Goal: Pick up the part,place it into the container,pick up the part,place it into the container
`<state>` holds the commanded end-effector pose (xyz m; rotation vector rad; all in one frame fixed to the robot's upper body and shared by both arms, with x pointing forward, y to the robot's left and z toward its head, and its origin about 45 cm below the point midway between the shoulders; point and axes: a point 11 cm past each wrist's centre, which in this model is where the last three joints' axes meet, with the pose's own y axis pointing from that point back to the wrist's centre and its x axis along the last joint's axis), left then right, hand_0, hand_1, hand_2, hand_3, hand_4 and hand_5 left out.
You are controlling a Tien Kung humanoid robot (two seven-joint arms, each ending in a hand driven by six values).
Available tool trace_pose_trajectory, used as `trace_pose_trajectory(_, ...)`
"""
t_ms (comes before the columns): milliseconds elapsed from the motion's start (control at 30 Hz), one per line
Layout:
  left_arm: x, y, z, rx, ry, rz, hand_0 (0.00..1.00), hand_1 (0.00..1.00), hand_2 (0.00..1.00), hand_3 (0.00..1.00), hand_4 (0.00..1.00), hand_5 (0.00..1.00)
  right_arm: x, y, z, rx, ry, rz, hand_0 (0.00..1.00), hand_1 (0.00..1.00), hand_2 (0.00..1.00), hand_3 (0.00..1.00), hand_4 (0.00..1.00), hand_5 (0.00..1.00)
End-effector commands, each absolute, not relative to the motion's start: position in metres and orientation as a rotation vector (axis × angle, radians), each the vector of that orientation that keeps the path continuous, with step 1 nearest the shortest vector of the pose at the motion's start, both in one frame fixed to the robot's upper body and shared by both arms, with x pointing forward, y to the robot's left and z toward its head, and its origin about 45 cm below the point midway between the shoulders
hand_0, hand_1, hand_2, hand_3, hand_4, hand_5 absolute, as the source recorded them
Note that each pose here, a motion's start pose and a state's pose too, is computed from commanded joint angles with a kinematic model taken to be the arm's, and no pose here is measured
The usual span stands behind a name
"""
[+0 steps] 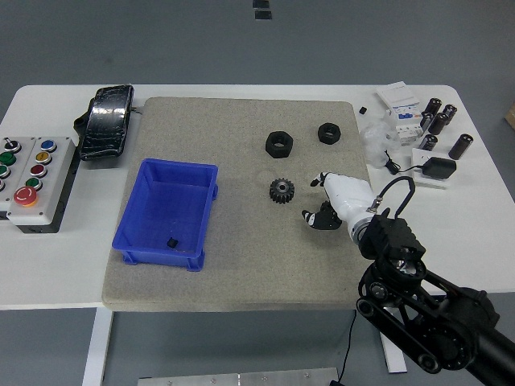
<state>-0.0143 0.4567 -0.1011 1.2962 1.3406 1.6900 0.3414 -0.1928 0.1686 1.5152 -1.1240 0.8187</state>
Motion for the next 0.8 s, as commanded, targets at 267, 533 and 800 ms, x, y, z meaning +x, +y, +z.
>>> trace_pose_trajectory(267,-0.013,0.455,-0.102,1.294,1.339,1.686,0.619,0.519,0.544,0.636,0.614,0.374,0.343,-0.197,0.169,1.508,-1.135,0.804,0.247,0.528,0.767,0.745,0.787,0.335)
trace_pose_trajectory(533,-0.012,0.454,-0.102,1.289,1.337,1.687,0.619,0.519,0.544,0.636,0.613,0.373,0.347,-0.208,0.174,1.485,-1.18,0.784,0.246,0.526,0.762,0.743,0.787,0.337)
trace_pose_trajectory(800,-0.012,0.454,-0.102,1.288,1.338,1.685,0.619,0.519,0.544,0.636,0.615,0.375,0.347,-0.217,0.168,1.467,-1.186,0.75,0.24,0.513,0.751,0.735,0.787,0.343)
